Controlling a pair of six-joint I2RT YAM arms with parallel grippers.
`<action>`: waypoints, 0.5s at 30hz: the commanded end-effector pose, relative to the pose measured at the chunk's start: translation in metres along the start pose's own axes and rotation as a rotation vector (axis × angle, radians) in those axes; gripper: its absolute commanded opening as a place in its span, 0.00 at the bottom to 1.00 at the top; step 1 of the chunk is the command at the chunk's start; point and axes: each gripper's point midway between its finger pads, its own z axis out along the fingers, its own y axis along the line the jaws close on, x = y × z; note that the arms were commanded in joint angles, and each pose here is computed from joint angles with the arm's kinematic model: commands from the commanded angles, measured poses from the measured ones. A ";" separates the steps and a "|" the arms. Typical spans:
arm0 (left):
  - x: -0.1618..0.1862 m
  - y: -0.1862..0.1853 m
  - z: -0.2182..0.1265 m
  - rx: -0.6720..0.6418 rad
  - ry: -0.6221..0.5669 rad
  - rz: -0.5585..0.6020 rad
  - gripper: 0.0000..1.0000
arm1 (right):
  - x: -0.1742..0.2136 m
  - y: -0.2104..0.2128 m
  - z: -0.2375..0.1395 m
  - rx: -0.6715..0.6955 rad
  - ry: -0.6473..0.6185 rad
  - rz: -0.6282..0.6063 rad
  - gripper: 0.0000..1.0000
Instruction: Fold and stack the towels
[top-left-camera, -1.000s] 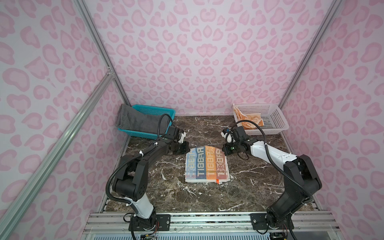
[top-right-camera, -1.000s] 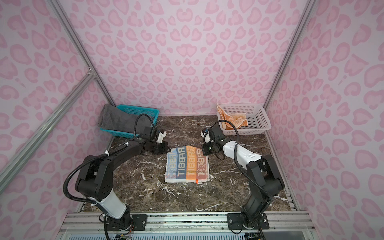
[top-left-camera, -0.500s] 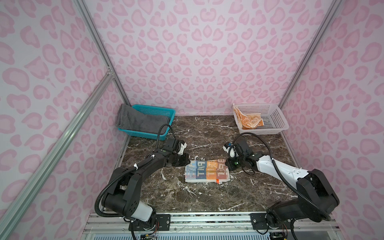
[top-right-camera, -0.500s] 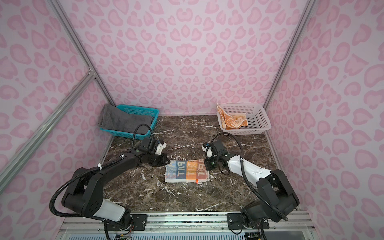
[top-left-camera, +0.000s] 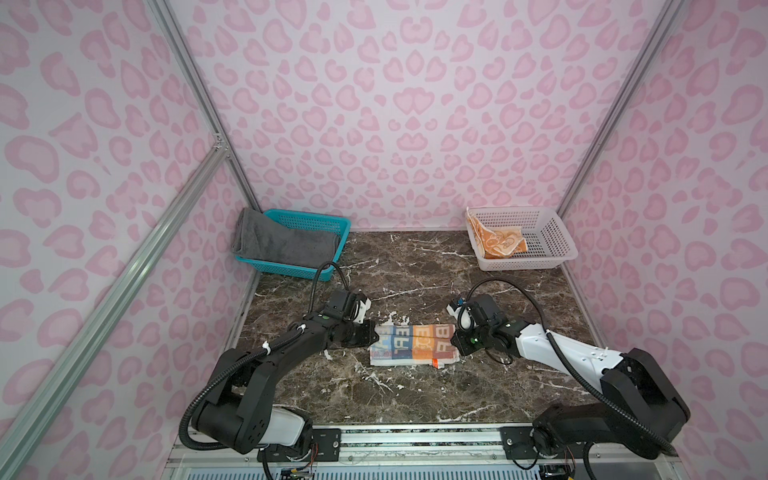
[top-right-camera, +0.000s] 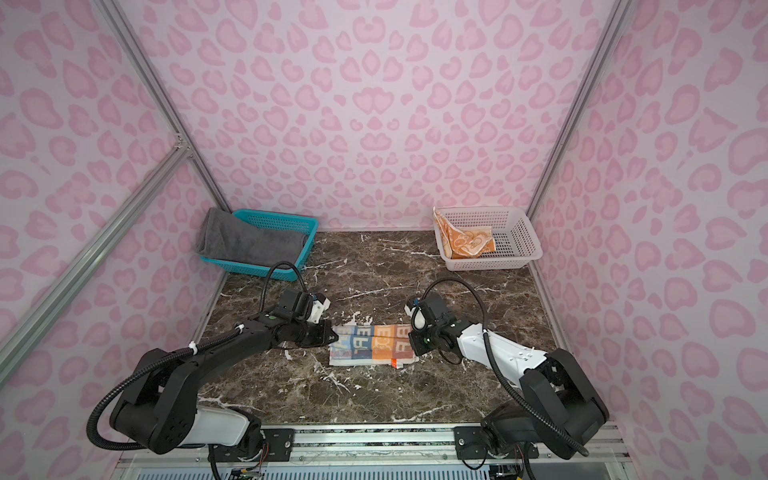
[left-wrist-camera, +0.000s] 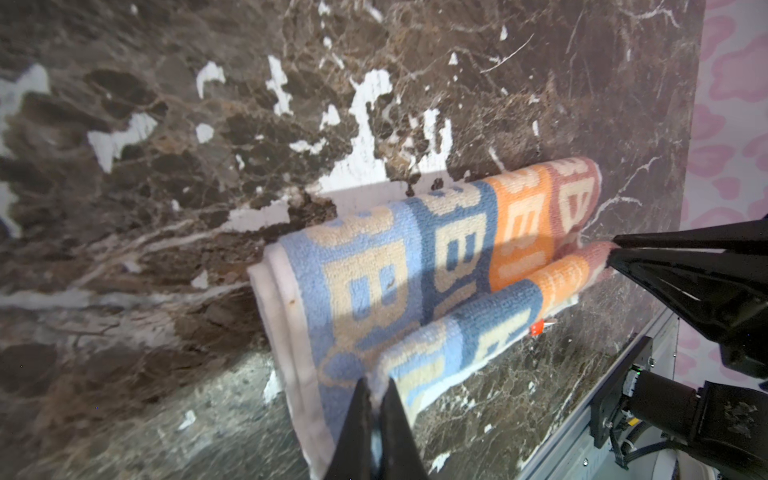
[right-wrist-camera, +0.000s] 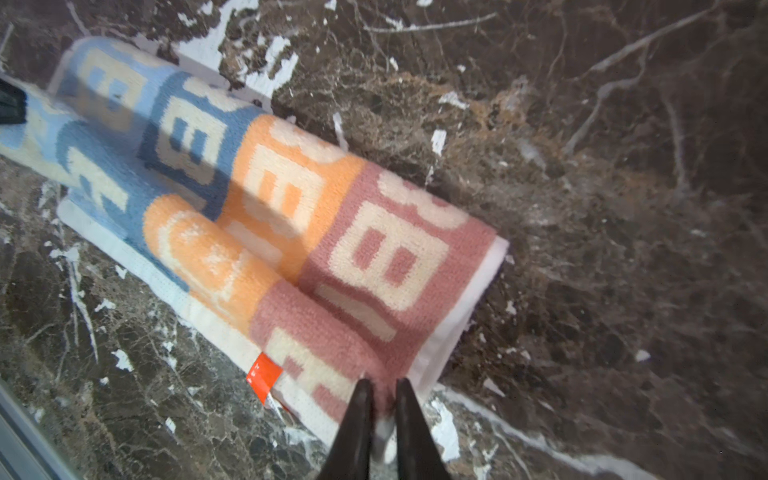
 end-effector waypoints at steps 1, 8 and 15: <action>0.004 0.007 0.003 -0.023 0.002 -0.031 0.15 | 0.006 0.001 0.002 0.013 0.014 0.014 0.27; 0.002 0.004 -0.021 -0.056 -0.053 -0.023 0.48 | 0.004 0.000 -0.021 0.040 -0.067 0.018 0.44; -0.019 -0.011 -0.035 -0.045 -0.103 0.002 0.50 | -0.013 0.007 -0.027 0.017 -0.103 -0.008 0.46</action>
